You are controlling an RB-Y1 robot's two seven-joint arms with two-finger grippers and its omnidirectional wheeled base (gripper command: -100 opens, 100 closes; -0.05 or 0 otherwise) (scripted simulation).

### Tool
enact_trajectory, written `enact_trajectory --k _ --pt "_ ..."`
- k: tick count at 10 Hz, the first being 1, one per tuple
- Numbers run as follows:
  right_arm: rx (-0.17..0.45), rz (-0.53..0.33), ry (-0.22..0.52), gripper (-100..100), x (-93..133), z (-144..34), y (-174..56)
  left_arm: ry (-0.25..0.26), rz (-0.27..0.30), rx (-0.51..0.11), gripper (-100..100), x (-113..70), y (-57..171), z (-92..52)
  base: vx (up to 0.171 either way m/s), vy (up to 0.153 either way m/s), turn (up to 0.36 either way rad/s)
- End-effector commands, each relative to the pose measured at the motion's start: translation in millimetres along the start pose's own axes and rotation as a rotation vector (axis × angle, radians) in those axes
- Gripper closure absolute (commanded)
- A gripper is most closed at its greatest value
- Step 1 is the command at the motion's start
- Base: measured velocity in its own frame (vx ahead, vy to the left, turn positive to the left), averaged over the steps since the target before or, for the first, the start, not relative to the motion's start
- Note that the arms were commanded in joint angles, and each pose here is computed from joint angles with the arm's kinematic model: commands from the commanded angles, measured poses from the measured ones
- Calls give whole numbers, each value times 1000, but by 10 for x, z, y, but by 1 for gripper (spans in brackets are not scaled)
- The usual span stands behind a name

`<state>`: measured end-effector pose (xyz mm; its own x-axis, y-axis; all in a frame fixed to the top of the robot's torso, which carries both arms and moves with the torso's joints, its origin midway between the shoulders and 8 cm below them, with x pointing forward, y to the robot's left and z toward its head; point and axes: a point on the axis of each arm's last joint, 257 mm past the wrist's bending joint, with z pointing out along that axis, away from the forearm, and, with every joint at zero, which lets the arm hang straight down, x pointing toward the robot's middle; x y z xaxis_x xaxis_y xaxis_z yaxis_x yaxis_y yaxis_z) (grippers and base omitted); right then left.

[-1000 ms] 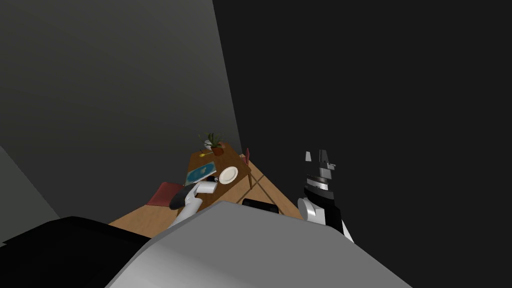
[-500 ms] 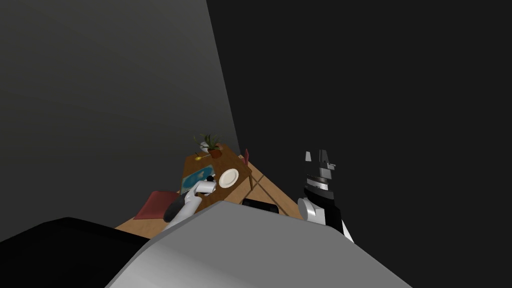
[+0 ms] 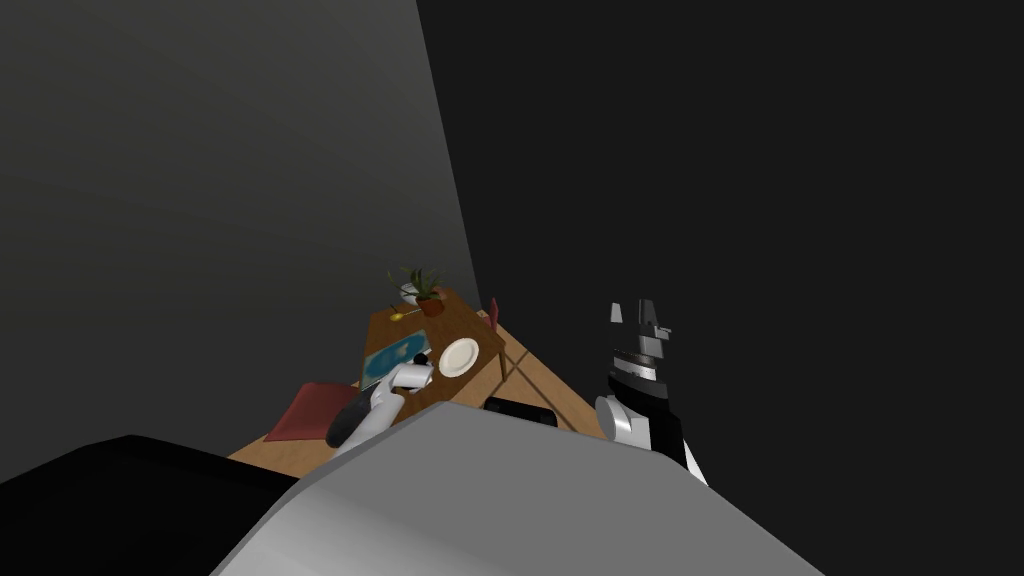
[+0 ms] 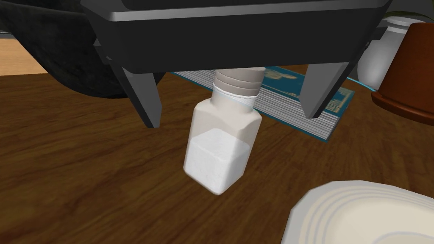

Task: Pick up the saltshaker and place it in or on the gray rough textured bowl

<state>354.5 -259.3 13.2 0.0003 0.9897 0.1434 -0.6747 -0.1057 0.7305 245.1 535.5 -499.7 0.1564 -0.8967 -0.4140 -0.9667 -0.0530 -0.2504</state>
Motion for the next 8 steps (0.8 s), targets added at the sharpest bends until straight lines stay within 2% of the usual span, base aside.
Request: enact_trajectory --k 1,2,3,7,8 --pt "0 0 0 0 0 0 0 -1 1 4 -100 18 10 52 14 18 4" --pt "0 0 0 0 0 0 0 0 1 2 -100 11 10 30 5 8 0" --pt "0 0 0 0 0 0 0 0 0 3 100 12 7 34 0 0 0" --pt "0 0 0 0 0 0 0 -1 1 2 100 11 12 35 0 0 0" --pt "0 0 0 0 0 0 0 -1 1 2 0 12 13 35 0 0 0"
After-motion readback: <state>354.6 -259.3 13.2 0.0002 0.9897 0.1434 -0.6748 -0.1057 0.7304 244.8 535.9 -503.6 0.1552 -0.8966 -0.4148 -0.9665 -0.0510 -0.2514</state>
